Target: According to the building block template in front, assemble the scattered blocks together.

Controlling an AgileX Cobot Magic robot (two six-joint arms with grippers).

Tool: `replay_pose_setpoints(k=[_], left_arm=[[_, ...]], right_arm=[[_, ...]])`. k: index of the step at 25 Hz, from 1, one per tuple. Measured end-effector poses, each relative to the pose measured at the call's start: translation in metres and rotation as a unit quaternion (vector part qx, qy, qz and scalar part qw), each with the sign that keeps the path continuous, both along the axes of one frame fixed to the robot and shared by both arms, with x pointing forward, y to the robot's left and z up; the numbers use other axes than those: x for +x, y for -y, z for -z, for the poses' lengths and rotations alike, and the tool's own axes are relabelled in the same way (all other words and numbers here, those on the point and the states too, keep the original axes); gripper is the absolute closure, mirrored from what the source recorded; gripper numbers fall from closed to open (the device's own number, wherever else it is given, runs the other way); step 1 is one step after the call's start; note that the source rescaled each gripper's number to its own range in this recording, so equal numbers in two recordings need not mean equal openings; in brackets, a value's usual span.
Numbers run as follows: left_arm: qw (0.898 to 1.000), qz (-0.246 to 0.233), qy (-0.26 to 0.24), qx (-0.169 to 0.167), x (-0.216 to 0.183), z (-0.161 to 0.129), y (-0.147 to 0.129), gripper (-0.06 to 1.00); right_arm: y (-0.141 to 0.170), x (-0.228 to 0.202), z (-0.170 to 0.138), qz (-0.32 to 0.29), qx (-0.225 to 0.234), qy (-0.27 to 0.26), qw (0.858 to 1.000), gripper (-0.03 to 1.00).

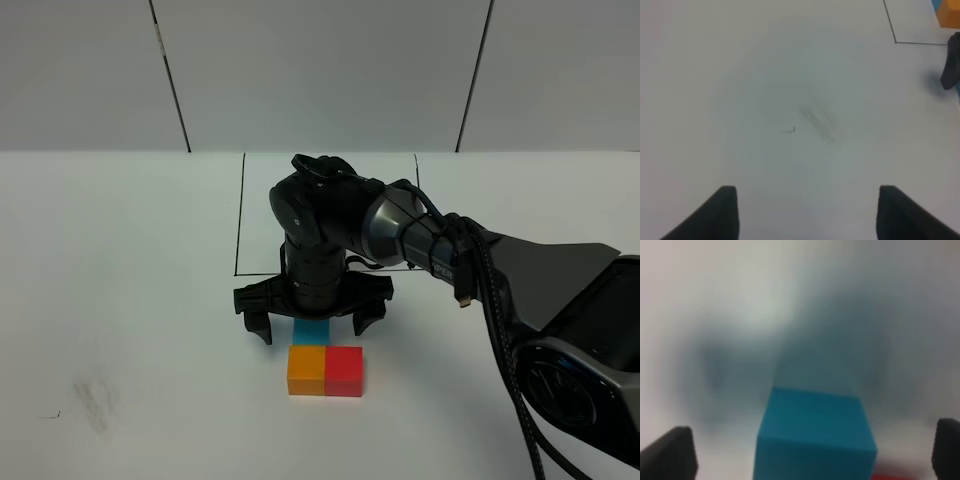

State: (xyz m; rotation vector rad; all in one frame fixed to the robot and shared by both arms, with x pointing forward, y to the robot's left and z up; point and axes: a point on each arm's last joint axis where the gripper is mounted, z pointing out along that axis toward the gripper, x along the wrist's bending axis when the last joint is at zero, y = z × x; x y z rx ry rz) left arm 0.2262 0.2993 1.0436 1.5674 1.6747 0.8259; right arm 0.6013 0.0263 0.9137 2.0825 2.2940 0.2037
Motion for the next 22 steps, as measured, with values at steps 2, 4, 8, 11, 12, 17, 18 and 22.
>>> replay_pose_setpoints(k=[2,4,8,11,12,17,18,22], left_arm=[[1.000,0.000,0.000,0.000,0.000,0.000,0.000,0.63],[1.000,0.000,0.000,0.000,0.000,0.000,0.000,0.63],[1.000,0.000,0.000,0.000,0.000,0.000,0.000,0.63],[1.000,0.000,0.000,0.000,0.000,0.000,0.000,0.63],[1.000,0.000,0.000,0.000,0.000,0.000,0.000,0.63],[1.000,0.000,0.000,0.000,0.000,0.000,0.000,0.63],[1.000,0.000,0.000,0.000,0.000,0.000,0.000,0.63],[1.000,0.000,0.000,0.000,0.000,0.000,0.000,0.63]], right_arm=[[0.004,0.000,-0.016,-0.007,-0.010,0.015,1.000,0.01],[0.010,0.000,-0.037,-0.014,-0.023,0.039,0.999,0.01],[0.025,-0.002,-0.085,-0.023,-0.049,0.096,0.994,0.01],[0.036,-0.005,-0.119,-0.035,-0.054,0.143,0.988,0.01],[0.040,-0.007,-0.132,-0.038,-0.054,0.157,0.985,0.01],[0.066,-0.021,-0.200,-0.056,-0.055,0.241,0.967,0.01],[0.074,-0.025,-0.215,-0.059,-0.058,0.260,0.962,0.01],[0.122,-0.040,-0.271,-0.074,-0.084,0.327,0.939,0.01]])
